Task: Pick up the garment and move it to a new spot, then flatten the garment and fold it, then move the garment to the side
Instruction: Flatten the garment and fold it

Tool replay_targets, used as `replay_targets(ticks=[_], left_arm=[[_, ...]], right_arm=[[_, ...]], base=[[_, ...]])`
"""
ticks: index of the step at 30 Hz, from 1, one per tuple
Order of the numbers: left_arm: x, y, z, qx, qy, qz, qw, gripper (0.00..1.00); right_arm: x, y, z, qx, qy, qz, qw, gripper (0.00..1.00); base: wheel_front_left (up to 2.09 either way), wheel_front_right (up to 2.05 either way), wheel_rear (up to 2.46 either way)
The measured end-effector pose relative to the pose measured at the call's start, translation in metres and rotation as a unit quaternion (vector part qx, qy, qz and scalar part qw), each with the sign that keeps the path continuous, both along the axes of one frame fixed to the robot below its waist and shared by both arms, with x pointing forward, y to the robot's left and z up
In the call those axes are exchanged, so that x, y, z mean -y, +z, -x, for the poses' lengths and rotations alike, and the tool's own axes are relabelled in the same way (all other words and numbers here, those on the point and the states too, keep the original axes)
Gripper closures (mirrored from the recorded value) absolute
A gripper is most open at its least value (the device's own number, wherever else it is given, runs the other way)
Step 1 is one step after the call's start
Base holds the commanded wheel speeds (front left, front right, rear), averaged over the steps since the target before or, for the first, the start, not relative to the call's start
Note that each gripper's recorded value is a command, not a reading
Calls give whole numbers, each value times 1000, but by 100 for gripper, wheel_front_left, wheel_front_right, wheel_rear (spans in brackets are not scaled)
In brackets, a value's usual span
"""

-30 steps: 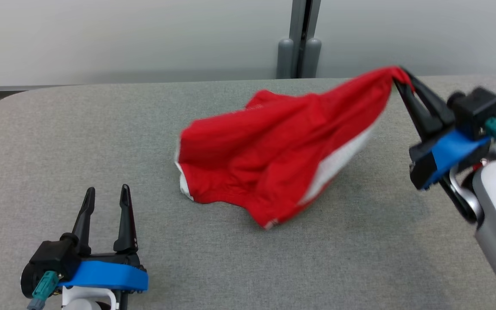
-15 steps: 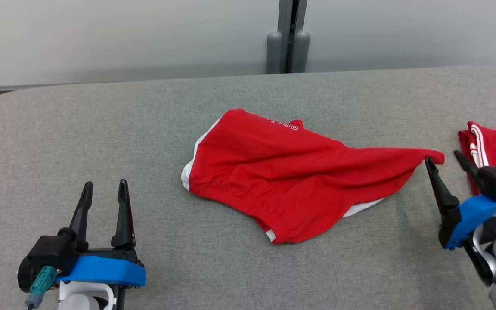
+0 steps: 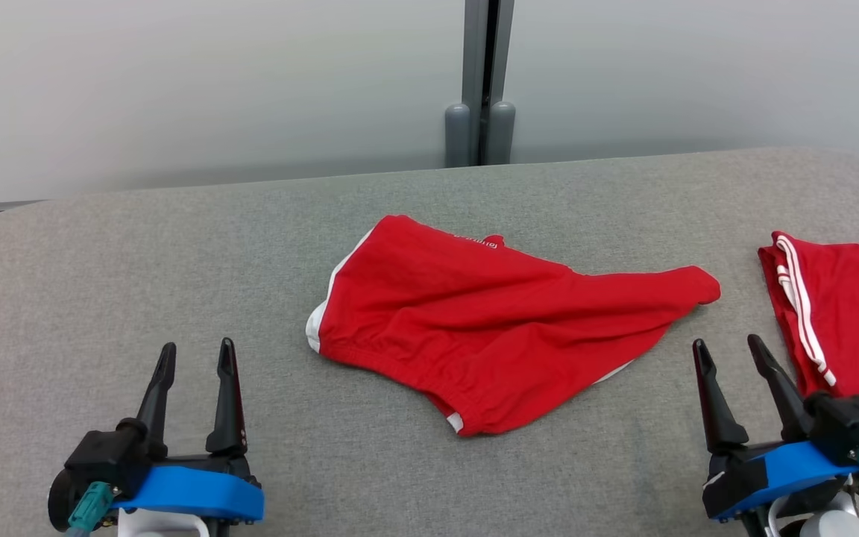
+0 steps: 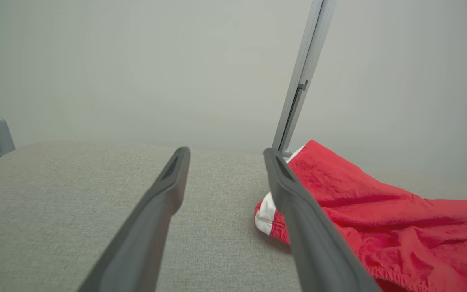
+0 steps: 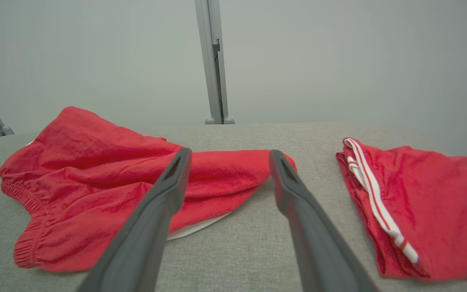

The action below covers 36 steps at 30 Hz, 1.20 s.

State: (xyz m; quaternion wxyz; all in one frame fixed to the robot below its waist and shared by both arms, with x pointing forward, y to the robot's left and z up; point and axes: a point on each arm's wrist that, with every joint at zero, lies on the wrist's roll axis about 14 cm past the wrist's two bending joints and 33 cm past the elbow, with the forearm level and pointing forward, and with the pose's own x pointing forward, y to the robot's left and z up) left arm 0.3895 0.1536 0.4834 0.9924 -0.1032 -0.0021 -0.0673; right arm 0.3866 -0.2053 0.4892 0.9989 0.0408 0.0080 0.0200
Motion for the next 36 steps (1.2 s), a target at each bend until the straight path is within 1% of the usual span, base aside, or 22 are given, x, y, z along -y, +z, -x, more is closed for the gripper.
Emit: replay_targets(ticks=[5, 7, 10, 12, 16, 19, 22, 26, 32, 33, 34, 35, 36], left_arm=[[22, -4, 2, -6, -33, 0, 999, 0], [41, -11, 5, -20, -64, 1, 998, 0], [76, -31, 15, -65, -119, 5, 991, 0], [100, -41, 22, -92, -157, 7, 983, 0], [151, -56, 41, -140, -246, 14, 959, 0], [172, -65, 53, -167, -295, 14, 941, 0], [179, -74, 52, -186, -312, 11, 932, 0], [177, -92, 48, -225, -313, 6, 923, 0], [189, -95, 44, -247, -320, 30, 914, 0], [191, -94, 43, -247, -323, 34, 913, 25], [194, -93, 43, -246, -327, 36, 912, 66], [196, -91, 42, -243, -328, 42, 912, 100], [197, -89, 40, -241, -328, 45, 912, 100]], right_arm=[[-8, 1, 7, -2, 3, -12, 1000, 0], [-9, 2, 7, -2, 3, -13, 1000, 0], [-7, 4, 7, -2, 0, -12, 1000, 0], [-6, 2, 7, -6, -2, -10, 1000, 0], [-4, -1, 10, -11, -6, -8, 1000, 0], [-3, -5, 14, -17, -10, -11, 1000, 0], [-7, -11, 17, -26, -10, -17, 999, 0], [-8, -16, 21, -32, -13, -26, 999, 0], [-4, -17, 21, -30, -21, -28, 999, 0], [-3, -16, 21, -29, -22, -28, 999, 0], [-3, -16, 21, -28, -22, -28, 999, 0], [-2, -16, 21, -28, -23, -28, 999, 0], [-2, -16, 21, -29, -24, -28, 999, 0]], base=[[0, 0, 0], [0, 0, 0], [0, 0, 0], [0, 0, 0], [0, 0, 0], [0, 0, 0], [0, 0, 0], [0, 0, 0], [0, 0, 0], [0, 0, 0], [0, 0, 0], [0, 0, 0], [0, 0, 0]])
